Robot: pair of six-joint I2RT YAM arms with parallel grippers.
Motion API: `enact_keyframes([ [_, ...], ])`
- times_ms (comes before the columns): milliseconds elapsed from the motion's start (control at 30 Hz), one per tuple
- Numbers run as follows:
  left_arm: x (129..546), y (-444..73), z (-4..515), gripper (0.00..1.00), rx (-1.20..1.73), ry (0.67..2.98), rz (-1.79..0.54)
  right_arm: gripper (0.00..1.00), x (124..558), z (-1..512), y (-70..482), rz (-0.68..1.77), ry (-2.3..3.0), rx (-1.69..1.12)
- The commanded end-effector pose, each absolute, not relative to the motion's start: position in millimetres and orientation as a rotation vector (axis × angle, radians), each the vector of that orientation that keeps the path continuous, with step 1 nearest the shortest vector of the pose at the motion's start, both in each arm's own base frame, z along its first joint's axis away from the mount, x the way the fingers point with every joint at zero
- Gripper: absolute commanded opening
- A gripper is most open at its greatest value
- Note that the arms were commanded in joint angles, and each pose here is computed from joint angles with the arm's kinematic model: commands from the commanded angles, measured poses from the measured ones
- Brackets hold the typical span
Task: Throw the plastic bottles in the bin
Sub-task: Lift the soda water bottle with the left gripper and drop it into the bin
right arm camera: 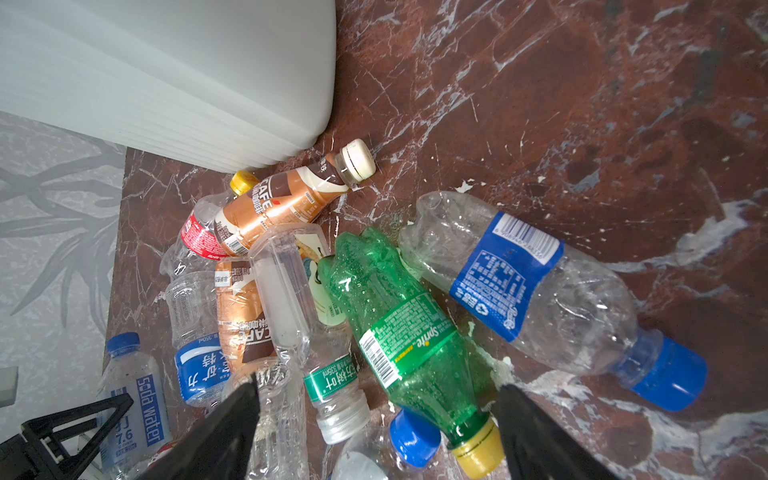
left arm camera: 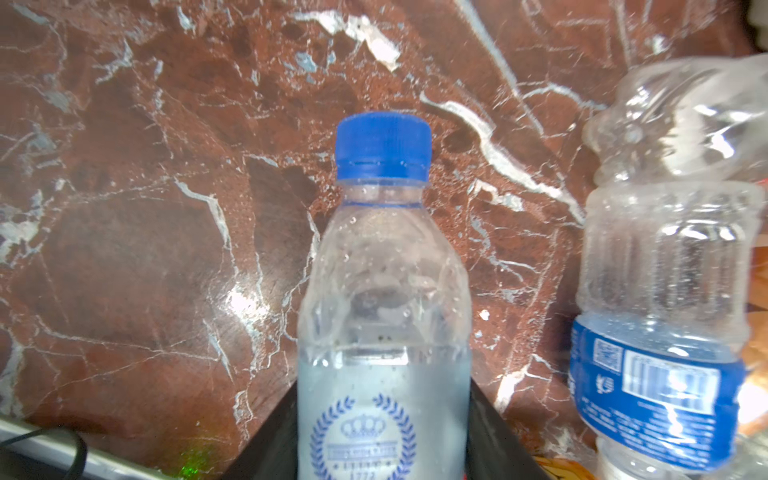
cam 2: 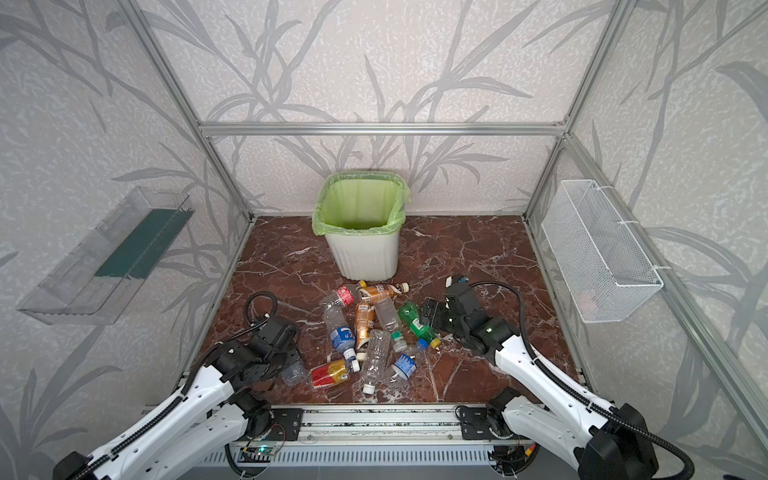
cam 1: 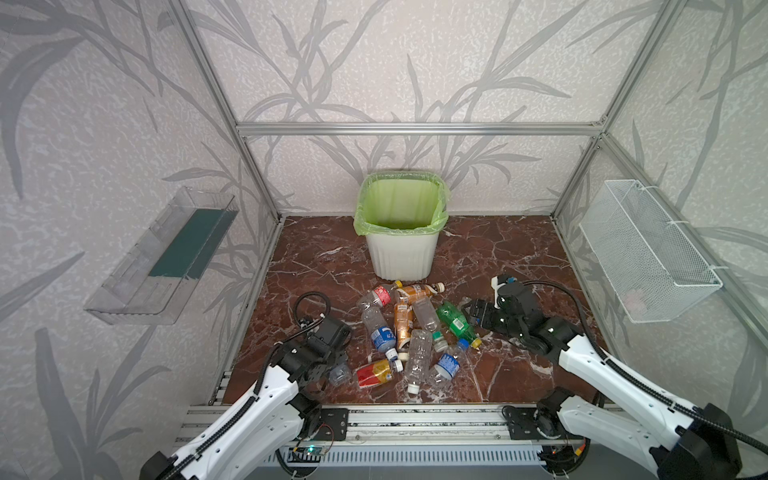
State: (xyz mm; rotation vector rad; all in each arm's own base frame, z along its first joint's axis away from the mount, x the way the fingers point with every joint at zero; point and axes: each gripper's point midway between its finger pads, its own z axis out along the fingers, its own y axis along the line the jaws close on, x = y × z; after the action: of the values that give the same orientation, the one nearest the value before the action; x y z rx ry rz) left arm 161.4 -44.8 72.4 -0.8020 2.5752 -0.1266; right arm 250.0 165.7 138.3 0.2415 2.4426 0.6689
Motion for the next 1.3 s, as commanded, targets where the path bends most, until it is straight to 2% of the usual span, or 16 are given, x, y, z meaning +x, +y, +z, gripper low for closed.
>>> enact_keyframes([
  [0,168,-42,92,0.55,-0.800,2.513,-0.151,0.89,248,138,165,0.676,2.437,0.238],
  [267,185,-57,131,0.55,-0.711,2.353,-0.390,0.89,247,139,163,0.675,2.429,0.248],
  [467,206,-72,194,0.54,-0.568,2.155,-0.560,0.89,246,139,162,0.676,2.423,0.249],
  [600,230,-94,267,0.54,-0.398,2.008,-0.646,0.89,247,142,163,0.681,2.414,0.247],
  [767,276,-136,398,0.55,-0.169,1.774,-0.743,0.88,248,154,161,0.690,2.386,0.255],
  [867,322,-161,465,0.59,-0.100,1.710,-0.701,0.88,247,167,160,0.703,2.362,0.268],
  [900,340,-167,481,0.64,-0.100,1.723,-0.682,0.88,246,173,159,0.706,2.353,0.271],
  [933,360,-170,489,0.78,-0.110,1.769,-0.661,0.88,246,179,158,0.709,2.343,0.270],
  [1000,385,-152,482,0.91,-0.238,1.930,-0.594,0.88,244,186,153,0.689,2.336,0.265],
  [1067,381,-134,479,0.96,-0.271,2.012,-0.565,0.88,241,186,146,0.661,2.332,0.273],
  [1167,344,-105,477,0.99,-0.310,1.885,-0.524,0.88,237,179,139,0.650,2.326,0.294],
  [1267,299,-65,439,0.99,-0.388,1.861,-0.411,0.88,235,166,138,0.649,2.355,0.298],
])
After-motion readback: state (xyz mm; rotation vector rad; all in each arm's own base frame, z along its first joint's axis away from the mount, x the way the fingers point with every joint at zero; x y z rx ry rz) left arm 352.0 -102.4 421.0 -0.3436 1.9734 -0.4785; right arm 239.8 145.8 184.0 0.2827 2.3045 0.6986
